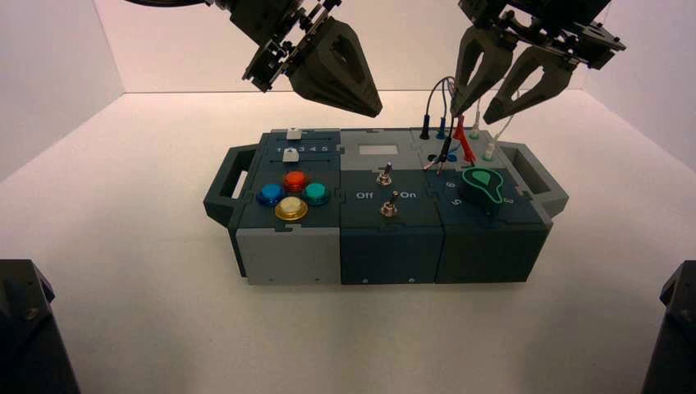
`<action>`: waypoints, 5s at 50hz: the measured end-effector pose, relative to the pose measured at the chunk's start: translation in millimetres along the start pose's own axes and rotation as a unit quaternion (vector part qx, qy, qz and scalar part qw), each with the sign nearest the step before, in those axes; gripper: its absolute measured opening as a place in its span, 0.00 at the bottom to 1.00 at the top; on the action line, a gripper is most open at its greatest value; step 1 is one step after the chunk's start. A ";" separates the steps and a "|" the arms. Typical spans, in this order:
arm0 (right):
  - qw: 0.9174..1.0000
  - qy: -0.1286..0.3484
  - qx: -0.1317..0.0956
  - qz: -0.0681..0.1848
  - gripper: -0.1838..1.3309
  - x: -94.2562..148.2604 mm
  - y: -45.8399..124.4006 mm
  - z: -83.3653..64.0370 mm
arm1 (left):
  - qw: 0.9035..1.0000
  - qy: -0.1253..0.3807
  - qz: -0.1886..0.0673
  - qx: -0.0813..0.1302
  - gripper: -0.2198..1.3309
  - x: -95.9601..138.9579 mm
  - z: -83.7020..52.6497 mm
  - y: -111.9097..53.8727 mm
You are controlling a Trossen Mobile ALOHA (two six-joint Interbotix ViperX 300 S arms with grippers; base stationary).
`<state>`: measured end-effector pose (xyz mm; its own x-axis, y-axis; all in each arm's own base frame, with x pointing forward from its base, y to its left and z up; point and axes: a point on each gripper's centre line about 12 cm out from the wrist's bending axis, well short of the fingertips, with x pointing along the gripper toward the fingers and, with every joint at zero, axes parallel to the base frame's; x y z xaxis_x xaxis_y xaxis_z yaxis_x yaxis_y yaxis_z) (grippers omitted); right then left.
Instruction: Insert the black wire.
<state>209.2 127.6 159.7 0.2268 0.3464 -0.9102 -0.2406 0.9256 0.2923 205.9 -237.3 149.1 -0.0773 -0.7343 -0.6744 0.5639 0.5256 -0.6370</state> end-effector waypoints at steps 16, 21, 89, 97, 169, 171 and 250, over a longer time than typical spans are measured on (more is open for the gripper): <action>1.000 -0.004 0.007 0.000 0.87 3.4 -2.0 -3.6 | 1.000 -0.002 -0.004 -0.015 0.03 -0.2 -10.0 -3.0; 1.000 -0.008 0.009 0.001 0.87 4.1 -2.0 -2.3 | 1.000 -0.003 -0.004 -0.015 0.04 -0.1 -10.4 -3.4; 0.999 0.016 0.052 0.003 0.87 34.9 -1.9 -1.3 | 1.000 -0.010 -0.008 -0.022 0.04 2.3 -11.0 -7.9; 0.999 0.016 0.052 0.003 0.87 35.6 -1.1 0.3 | 1.000 -0.009 -0.008 -0.022 0.04 2.4 -11.6 -7.7; 0.998 0.023 0.052 0.004 0.87 40.0 1.4 9.4 | 1.000 -0.009 -0.008 -0.023 0.04 2.4 -11.6 -7.7; 0.998 0.023 0.053 0.004 0.87 40.2 1.5 9.9 | 1.000 -0.009 -0.009 -0.022 0.04 2.4 -11.7 -7.9; 0.998 0.034 0.050 0.000 0.65 46.1 0.4 10.2 | 1.000 -0.005 -0.010 -0.024 0.04 2.8 -14.2 -7.5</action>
<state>229.2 145.5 120.8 0.1611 0.3387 -0.9270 -0.1450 0.9372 0.3172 189.7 -237.2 146.6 -0.0800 -0.7488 -0.6579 0.5223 0.5307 -0.6675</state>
